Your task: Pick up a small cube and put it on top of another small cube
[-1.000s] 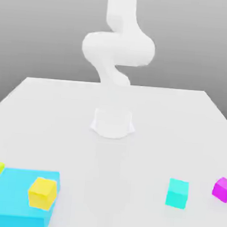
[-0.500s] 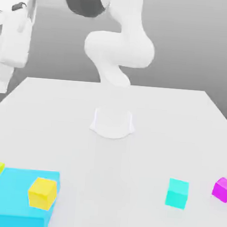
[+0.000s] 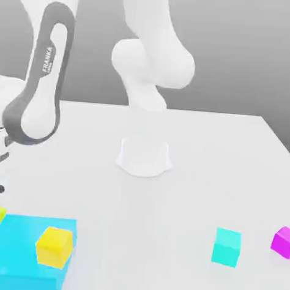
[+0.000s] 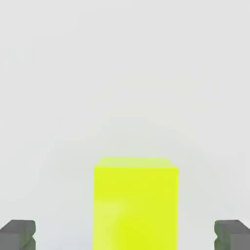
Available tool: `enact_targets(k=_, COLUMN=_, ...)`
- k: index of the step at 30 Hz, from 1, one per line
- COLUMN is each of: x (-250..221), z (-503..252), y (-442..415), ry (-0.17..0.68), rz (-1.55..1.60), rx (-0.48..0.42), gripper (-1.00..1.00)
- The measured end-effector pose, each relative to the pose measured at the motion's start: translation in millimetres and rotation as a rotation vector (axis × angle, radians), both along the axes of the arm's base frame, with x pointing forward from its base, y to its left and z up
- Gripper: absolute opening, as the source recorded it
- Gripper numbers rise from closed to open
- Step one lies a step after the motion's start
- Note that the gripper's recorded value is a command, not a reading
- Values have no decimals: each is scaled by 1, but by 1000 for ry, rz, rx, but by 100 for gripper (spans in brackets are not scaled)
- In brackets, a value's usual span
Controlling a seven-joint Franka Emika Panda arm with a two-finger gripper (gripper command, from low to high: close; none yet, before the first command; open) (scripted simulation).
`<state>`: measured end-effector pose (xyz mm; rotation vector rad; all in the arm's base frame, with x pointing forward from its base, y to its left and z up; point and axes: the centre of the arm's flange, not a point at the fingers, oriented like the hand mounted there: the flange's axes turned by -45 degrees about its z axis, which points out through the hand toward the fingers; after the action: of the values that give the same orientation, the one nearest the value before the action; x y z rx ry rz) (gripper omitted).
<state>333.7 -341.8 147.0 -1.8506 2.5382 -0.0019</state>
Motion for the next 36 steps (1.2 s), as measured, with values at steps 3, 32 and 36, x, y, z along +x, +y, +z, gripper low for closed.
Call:
enact_targets(k=3, x=-1, z=-12, y=0, ry=0, rz=-1, rx=0, gripper=-100)
enact_targets(k=32, x=148, z=111, y=321, ry=76, rz=1054, rx=-65, gripper=-100)
enact_targets(k=36, x=111, z=119, y=467, ry=46, rz=1427, rx=-48, gripper=-100)
